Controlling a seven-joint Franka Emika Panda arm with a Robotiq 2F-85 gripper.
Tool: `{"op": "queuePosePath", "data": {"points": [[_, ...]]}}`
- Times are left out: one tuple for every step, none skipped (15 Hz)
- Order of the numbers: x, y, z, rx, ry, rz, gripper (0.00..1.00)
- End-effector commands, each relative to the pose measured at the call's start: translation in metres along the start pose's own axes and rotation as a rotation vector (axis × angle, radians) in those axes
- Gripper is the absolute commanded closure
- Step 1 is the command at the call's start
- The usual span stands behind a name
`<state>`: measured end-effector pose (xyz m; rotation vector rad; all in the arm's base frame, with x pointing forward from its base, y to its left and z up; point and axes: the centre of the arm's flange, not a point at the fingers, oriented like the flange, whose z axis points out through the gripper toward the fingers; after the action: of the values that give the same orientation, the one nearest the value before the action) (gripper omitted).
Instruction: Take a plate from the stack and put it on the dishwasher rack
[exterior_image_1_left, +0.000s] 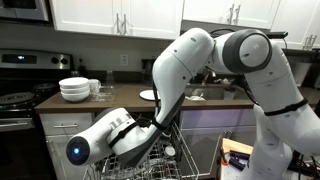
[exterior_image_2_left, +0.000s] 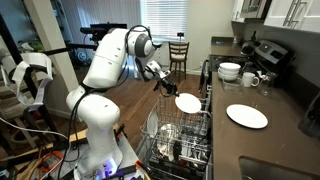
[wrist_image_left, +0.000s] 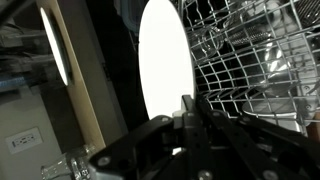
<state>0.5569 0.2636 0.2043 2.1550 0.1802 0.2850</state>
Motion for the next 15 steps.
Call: {"op": "queuePosePath", "data": {"points": [[-0.006, -0.003, -0.026, 0.068, -0.035, 0.022, 0.98], [-0.01, -0.004, -0.034, 0.088, -0.047, 0.017, 0.99], [-0.014, -0.003, -0.04, 0.11, -0.055, 0.008, 0.98], [-0.019, -0.001, -0.047, 0.142, -0.059, 0.0, 0.98], [-0.024, 0.002, -0.054, 0.169, -0.061, -0.003, 0.98], [-0.029, 0.006, -0.059, 0.195, -0.059, -0.008, 0.98], [-0.035, 0.012, -0.063, 0.223, -0.055, -0.013, 0.98], [-0.04, 0.016, -0.067, 0.251, -0.057, -0.019, 0.98], [-0.047, 0.022, -0.068, 0.277, -0.06, -0.023, 0.98], [-0.054, 0.027, -0.069, 0.302, -0.059, -0.031, 0.98], [-0.061, 0.032, -0.069, 0.326, -0.059, -0.038, 0.98], [-0.069, 0.037, -0.068, 0.355, -0.051, -0.047, 0.99], [-0.077, 0.041, -0.067, 0.379, -0.043, -0.062, 0.98], [-0.085, 0.045, -0.065, 0.403, -0.035, -0.08, 0.98], [-0.093, 0.048, -0.063, 0.425, -0.023, -0.096, 0.99]]}}
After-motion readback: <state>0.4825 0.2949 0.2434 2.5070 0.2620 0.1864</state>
